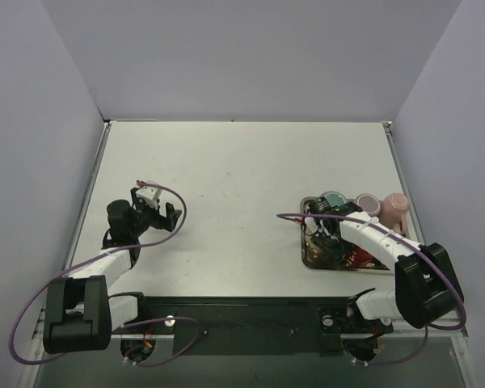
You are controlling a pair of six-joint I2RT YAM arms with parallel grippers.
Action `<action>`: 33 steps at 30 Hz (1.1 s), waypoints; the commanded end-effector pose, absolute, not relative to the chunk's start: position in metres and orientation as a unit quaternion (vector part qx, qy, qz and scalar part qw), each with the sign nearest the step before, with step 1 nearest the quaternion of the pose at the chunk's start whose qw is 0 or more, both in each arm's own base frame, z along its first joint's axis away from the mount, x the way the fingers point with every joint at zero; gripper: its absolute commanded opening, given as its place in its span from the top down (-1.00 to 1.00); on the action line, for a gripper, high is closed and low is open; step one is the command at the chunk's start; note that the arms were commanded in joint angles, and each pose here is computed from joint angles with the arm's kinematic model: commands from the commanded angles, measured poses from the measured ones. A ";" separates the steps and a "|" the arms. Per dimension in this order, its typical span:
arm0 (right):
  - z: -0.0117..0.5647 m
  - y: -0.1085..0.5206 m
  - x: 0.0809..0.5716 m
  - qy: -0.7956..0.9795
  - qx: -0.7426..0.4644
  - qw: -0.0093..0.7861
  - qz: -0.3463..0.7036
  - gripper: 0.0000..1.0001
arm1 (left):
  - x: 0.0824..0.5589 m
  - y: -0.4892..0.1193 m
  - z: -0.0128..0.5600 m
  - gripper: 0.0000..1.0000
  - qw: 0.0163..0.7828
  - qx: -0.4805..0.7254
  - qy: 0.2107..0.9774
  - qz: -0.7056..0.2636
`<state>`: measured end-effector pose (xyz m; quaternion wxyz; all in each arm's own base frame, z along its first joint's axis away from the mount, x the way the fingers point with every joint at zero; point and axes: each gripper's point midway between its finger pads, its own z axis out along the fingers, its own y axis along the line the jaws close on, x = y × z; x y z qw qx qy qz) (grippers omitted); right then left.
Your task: Turn the mug right side up
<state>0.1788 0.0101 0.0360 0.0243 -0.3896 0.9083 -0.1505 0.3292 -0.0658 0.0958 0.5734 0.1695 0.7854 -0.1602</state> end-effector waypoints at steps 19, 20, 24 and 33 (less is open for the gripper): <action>0.061 0.031 0.186 0.922 -0.351 0.142 -0.083 1.00 | 0.328 -0.082 0.107 -0.97 0.584 0.221 0.759 -0.185; 0.071 0.031 0.186 0.920 -0.348 0.161 -0.084 1.00 | 0.328 -0.083 0.108 -0.97 0.582 0.223 0.759 -0.187; 0.094 0.032 0.189 0.905 -0.348 0.230 -0.081 1.00 | 0.333 -0.086 0.118 -0.97 0.573 0.229 0.762 -0.196; 0.190 0.090 0.203 0.832 -0.344 0.434 0.042 1.00 | 0.282 -0.139 0.202 -0.89 0.447 0.317 0.742 -0.386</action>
